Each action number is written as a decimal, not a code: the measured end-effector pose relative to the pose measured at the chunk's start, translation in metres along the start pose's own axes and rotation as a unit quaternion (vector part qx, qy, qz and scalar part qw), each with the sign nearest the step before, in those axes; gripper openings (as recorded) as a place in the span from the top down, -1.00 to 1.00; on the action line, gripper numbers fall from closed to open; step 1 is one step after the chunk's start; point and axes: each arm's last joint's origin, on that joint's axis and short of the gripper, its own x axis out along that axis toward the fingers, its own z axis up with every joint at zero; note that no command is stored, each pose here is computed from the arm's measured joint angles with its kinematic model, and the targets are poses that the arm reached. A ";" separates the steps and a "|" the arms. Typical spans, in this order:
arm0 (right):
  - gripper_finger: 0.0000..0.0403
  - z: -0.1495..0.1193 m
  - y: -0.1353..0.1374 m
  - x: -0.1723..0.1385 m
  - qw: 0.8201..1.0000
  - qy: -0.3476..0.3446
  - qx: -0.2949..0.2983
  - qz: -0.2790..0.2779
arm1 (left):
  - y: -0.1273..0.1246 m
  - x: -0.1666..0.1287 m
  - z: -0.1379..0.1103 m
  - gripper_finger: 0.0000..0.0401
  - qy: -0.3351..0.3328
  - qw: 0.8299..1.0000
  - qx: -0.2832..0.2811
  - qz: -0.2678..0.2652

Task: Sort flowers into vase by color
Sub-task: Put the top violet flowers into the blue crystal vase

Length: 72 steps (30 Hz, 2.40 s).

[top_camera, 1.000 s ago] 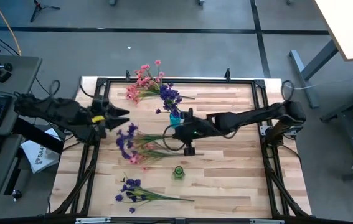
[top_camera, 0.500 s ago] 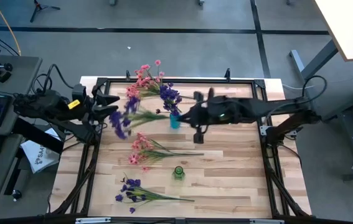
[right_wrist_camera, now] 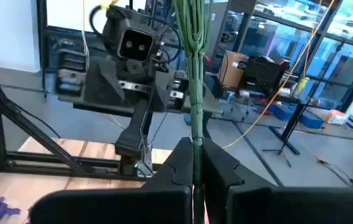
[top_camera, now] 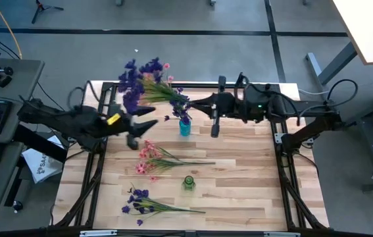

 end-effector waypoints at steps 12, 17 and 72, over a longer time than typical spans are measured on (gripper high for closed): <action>1.00 -0.011 0.013 0.040 0.996 -0.056 0.037 0.054 | -0.014 0.041 -0.018 0.00 -0.062 0.996 -0.029 -0.057; 1.00 -0.021 0.021 0.055 0.994 -0.049 0.057 0.075 | -0.014 0.040 -0.015 0.00 -0.071 0.996 -0.023 -0.058; -0.25 -0.012 0.004 0.030 0.998 -0.006 0.020 -0.059 | 0.012 -0.031 -0.001 1.00 0.040 0.998 0.045 0.035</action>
